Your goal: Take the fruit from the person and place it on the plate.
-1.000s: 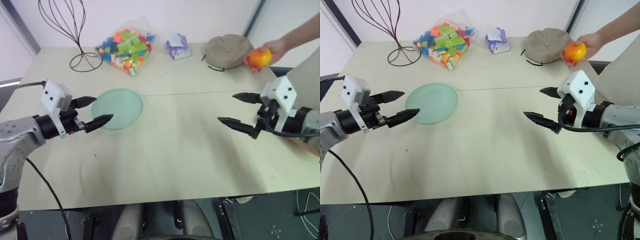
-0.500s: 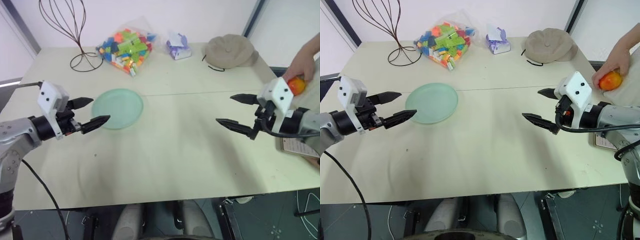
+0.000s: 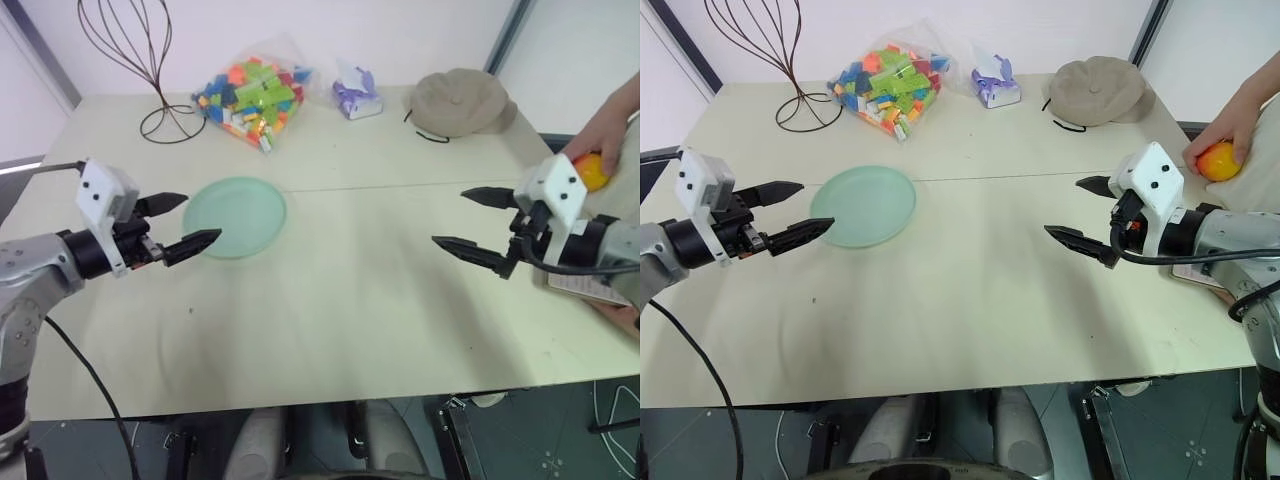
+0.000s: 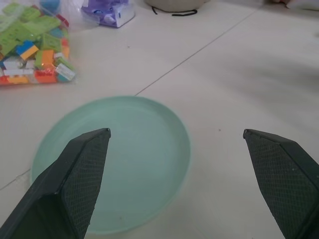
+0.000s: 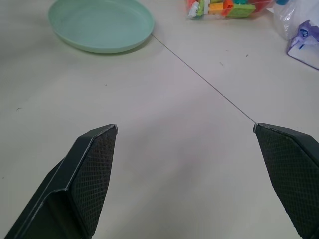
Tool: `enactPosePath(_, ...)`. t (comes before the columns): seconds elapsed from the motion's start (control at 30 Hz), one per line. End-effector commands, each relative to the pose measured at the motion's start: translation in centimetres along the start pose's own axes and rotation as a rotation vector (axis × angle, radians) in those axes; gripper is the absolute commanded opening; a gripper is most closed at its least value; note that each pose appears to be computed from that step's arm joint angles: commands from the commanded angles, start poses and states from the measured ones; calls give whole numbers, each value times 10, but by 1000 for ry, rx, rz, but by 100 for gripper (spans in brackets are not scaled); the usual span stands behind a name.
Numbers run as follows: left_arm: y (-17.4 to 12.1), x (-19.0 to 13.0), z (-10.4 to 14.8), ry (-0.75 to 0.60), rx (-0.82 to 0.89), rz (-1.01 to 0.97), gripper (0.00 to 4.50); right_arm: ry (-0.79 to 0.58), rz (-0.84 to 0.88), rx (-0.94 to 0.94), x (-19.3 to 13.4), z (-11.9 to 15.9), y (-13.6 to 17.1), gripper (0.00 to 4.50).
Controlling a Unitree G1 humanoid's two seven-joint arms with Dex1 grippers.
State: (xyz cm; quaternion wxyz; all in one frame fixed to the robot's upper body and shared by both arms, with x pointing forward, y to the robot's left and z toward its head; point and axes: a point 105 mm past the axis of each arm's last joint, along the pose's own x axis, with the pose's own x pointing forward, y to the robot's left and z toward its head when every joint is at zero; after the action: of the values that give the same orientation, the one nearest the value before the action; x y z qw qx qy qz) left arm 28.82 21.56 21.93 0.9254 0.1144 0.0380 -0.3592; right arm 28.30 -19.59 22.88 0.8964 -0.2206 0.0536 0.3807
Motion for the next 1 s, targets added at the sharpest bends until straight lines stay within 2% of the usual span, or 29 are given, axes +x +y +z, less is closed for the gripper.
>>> enactPosePath(0.03,0,-2,11,-28,47,1,450,-24,-18,-47,-5,11,-1,447)
enactPosePath(0.57,-1,2,15,-50,59,16,450,-29,-12,-37,-4,11,1,447)
enactPosePath(0.73,21,7,36,-169,160,185,450,-36,-4,-34,-2,12,3,447)
enactPosePath(1.0,34,14,60,-325,240,343,450,-41,4,-39,0,13,3,447)
